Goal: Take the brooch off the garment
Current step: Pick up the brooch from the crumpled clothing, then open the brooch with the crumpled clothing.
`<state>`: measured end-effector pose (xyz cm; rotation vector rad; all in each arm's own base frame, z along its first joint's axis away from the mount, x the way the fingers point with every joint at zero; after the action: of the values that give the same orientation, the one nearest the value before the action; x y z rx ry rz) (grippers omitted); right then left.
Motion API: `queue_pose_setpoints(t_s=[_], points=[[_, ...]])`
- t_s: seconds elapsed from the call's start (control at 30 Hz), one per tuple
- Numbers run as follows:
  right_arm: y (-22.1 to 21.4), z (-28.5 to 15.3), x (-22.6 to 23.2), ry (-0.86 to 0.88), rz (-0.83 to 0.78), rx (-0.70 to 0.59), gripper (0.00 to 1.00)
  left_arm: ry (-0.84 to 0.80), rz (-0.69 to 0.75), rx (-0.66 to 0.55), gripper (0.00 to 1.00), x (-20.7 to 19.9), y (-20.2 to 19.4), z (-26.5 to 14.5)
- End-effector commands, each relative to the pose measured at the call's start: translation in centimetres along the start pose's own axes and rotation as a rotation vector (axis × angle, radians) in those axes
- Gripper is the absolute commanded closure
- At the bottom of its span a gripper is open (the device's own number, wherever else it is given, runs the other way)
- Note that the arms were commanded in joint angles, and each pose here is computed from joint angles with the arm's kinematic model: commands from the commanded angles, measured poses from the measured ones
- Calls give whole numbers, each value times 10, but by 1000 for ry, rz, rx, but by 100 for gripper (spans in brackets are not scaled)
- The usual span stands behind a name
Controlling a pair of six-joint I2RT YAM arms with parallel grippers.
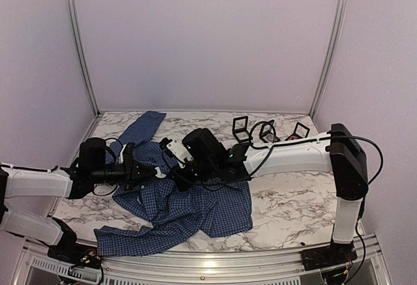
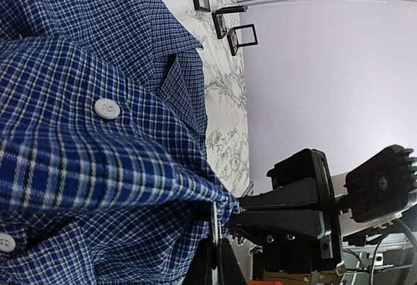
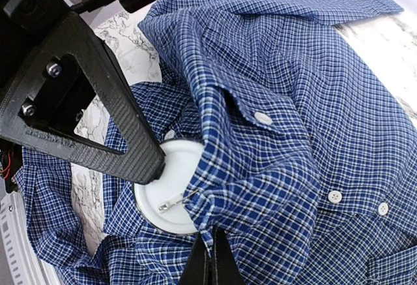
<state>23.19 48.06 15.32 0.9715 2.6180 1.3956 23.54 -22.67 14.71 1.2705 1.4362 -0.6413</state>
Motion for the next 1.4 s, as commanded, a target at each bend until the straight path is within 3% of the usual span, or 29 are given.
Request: queue_pose_setpoints(t_s=[0.0,0.37,0.8,1.07,1.37], points=[[15,-10,16,55,9,-31,100,138,109,-33,100,0,7,-11],[15,10,54,182,-6,2,100,373,203,-221,100,-8,29,-54],[34,6,61,222,10,-27,100,279,404,-472,100,-38,53,-76],[51,-6,51,256,53,-63,89,172,494,-567,100,-49,55,-78],[78,-29,26,344,166,-165,60,35,519,-575,100,-59,48,-66]])
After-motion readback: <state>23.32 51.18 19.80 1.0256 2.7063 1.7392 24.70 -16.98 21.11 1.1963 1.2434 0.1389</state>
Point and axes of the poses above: each gripper's point midway between its finger pads, its own z axis out along the fingers, its own x axis along the line the jaws close on, y = z × x, the point moved 3 cm from there along -z, back along the fingers, and after that the axes turned 5 degrees about z, right-handed, at the moved point
